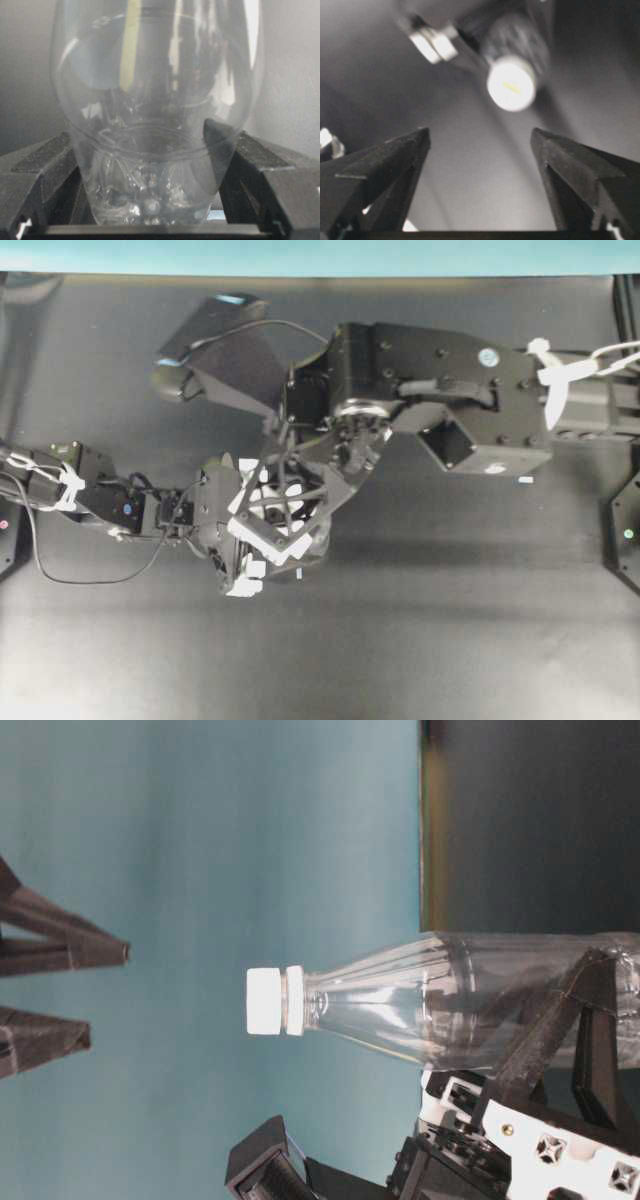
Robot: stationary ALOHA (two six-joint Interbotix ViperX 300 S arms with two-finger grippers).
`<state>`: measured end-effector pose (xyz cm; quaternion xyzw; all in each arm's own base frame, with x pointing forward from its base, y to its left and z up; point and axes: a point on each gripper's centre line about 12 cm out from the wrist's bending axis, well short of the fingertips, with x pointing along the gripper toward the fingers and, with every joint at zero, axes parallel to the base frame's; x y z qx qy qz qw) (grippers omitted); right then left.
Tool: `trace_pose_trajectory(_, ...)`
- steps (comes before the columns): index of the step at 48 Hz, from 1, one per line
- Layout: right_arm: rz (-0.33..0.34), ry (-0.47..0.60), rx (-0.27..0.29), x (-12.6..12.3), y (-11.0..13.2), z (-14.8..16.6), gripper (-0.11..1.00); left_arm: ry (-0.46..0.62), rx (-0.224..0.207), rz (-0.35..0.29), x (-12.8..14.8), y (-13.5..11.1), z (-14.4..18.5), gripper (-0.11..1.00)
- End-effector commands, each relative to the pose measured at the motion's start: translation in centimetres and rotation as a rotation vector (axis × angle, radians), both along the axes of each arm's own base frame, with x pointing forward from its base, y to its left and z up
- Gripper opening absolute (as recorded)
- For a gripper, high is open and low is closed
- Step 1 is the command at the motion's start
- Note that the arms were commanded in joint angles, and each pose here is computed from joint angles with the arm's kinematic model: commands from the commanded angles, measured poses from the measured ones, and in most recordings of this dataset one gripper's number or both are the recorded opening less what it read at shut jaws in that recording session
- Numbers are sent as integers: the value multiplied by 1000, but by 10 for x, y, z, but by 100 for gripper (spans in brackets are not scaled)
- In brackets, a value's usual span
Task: Open the bottle cap by holding the bottle with the left arm and twisting the cap with the right arm.
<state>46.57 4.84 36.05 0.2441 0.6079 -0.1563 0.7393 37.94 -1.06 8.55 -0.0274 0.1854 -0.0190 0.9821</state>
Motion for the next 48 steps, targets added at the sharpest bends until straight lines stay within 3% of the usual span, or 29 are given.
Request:
trace_pose_trajectory(1, -26, 6, 6, 1, 10, -1, 77, -6, -2, -6, 1, -2, 3, 81)
trace_pose_trajectory(11, -103, 37, -5, 9, 9, -21, 77, -1, -2, -8, 1, -3, 2, 81)
trace_pose_trajectory(34, -117, 68, -15, 12, 7, -65, 76, -3, -1, -12, 1, -4, 3, 81)
trace_pose_trajectory(40, -119, 56, -13, 12, 6, -67, 71, -1, -2, -12, 1, -5, 2, 81)
trace_pose_trajectory(48, -117, 40, -11, 13, 6, -67, 56, -3, -2, -14, 1, -5, 3, 81)
